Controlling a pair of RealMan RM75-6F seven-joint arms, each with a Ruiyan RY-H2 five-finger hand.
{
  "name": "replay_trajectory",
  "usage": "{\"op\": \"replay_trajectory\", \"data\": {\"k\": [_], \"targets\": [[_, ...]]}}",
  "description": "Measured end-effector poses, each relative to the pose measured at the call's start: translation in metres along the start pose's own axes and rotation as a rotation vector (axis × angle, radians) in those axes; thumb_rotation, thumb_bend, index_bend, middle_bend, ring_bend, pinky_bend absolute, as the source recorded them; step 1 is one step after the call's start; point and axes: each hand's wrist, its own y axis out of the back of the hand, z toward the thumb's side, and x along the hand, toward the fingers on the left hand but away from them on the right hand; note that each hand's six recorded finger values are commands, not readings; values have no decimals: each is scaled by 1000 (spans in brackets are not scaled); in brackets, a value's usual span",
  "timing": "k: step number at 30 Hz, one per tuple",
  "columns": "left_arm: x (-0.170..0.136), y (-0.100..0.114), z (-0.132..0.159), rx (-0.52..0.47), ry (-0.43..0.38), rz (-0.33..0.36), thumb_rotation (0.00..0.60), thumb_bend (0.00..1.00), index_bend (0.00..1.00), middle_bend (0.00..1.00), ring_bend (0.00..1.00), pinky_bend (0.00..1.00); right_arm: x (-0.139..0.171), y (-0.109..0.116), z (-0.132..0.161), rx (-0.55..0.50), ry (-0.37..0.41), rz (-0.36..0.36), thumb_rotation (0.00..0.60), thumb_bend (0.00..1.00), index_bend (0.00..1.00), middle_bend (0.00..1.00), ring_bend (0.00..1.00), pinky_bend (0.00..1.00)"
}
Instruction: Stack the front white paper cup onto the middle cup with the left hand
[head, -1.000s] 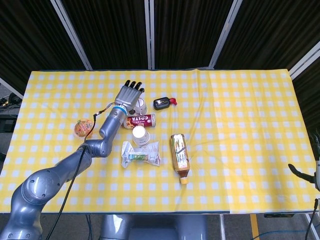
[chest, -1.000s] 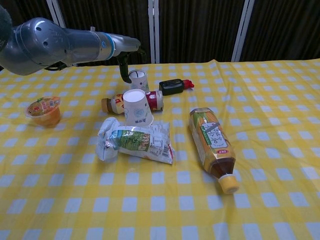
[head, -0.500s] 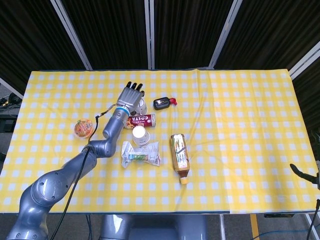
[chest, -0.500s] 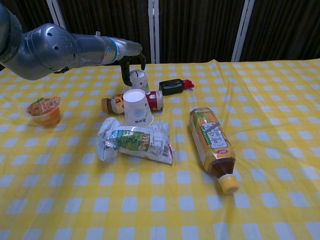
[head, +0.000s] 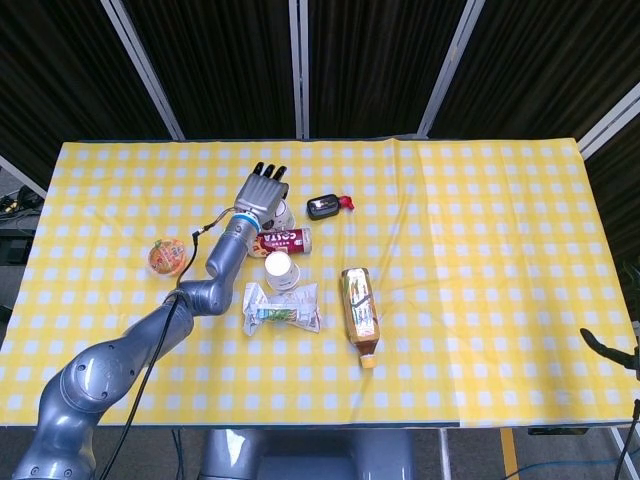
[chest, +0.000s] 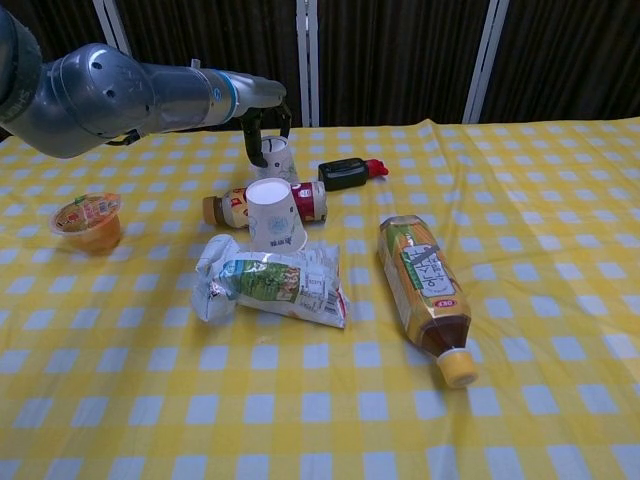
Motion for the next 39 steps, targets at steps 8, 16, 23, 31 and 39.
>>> {"op": "replay_trajectory", "data": {"k": [8,16,23,31,39], "targets": [[-8,23,-2,-47,-25,46,600,334,366,0,0,0,1,2,1,-3,3,-6,600,42,0,0,0,0],[-40,57,2,-84,-116,91,600,334,368,0,0,0,3,-1,6,-2,20,4,600,43,0,0,0,0],[-102,81,8,-78,-255,107,600,334,371,0,0,0,6,0,12,-8,36,2,600,42,0,0,0,0],[-162,84,-5,8,-337,112,600,334,366,0,0,0,8,-1,15,-13,45,8,600,42,0,0,0,0],[-162,66,-8,57,-327,89,600,334,367,0,0,0,9,3,16,-27,52,2,600,42,0,0,0,0]]}}
